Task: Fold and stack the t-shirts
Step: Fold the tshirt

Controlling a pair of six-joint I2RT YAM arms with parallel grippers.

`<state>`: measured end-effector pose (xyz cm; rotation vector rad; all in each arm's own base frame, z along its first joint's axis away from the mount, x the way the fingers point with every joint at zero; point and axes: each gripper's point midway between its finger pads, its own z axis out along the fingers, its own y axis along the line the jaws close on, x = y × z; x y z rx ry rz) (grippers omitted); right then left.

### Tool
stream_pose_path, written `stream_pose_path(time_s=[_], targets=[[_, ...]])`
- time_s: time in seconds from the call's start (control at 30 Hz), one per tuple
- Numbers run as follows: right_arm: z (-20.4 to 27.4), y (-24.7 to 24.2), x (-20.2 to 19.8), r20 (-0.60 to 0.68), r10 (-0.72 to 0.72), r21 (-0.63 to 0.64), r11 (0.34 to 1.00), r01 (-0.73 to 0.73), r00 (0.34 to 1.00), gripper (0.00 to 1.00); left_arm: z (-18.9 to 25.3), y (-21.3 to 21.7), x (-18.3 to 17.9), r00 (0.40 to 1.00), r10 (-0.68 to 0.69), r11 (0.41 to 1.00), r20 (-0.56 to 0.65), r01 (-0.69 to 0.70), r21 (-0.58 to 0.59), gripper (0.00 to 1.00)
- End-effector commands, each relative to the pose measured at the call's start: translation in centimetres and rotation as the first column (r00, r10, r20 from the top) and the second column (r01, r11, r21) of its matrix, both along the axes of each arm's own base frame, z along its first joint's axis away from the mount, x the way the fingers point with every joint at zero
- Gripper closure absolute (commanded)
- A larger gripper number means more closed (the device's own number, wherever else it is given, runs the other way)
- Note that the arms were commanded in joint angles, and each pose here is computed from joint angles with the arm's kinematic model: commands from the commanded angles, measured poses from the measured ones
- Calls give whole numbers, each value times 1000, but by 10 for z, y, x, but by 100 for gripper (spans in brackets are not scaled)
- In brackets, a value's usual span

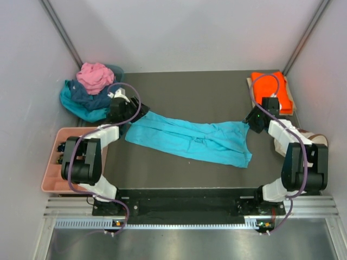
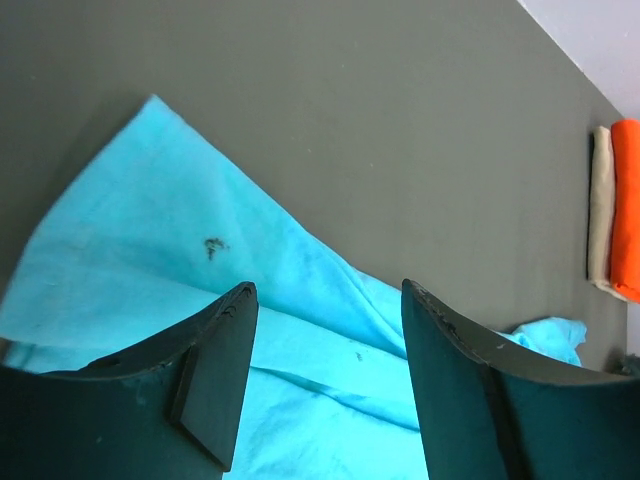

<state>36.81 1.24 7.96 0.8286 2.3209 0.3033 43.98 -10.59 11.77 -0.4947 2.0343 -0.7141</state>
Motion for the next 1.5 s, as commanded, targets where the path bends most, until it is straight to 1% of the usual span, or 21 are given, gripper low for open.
stream_pose_path(time_s=[0.0,0.23,0.4,0.77,0.93,1.03,1.07,1.13,1.17,1.23,1.47], targets=[[15,-18,32,48,-75,-42,996,77,996,52,13,-10,12,999,-24,1000,49,23,21,36],[0,-27,46,-1,-99,-74,992,99,995,54,10,-17,10,998,-51,999,39,50,21,36],[-16,-25,49,-38,-92,-67,994,89,995,55,9,-17,8,998,-54,998,35,53,25,36],[-27,-16,51,-57,-57,-30,998,55,997,55,5,-17,7,998,-53,998,28,52,23,36],[-29,-14,58,-57,-48,-18,999,47,997,57,3,-17,7,998,-54,998,18,54,20,36],[-33,-15,63,-68,-47,-19,999,46,997,64,2,-17,7,998,-54,998,16,53,22,36],[-37,-15,64,-77,-46,-19,999,44,996,73,1,-17,7,999,-52,998,13,52,23,36],[-37,-14,67,-75,-45,-18,999,44,996,82,2,-16,6,999,-52,998,12,51,25,36],[-41,-14,68,-83,-44,-17,999,43,996,92,0,-16,6,999,-48,999,8,47,27,36],[-41,-15,72,-77,-48,-22,999,47,996,100,-1,-15,5,999,-46,999,5,46,28,36],[-41,-22,95,-59,-65,-45,997,62,996,100,-4,-14,3,999,-43,998,-6,43,36,36]])
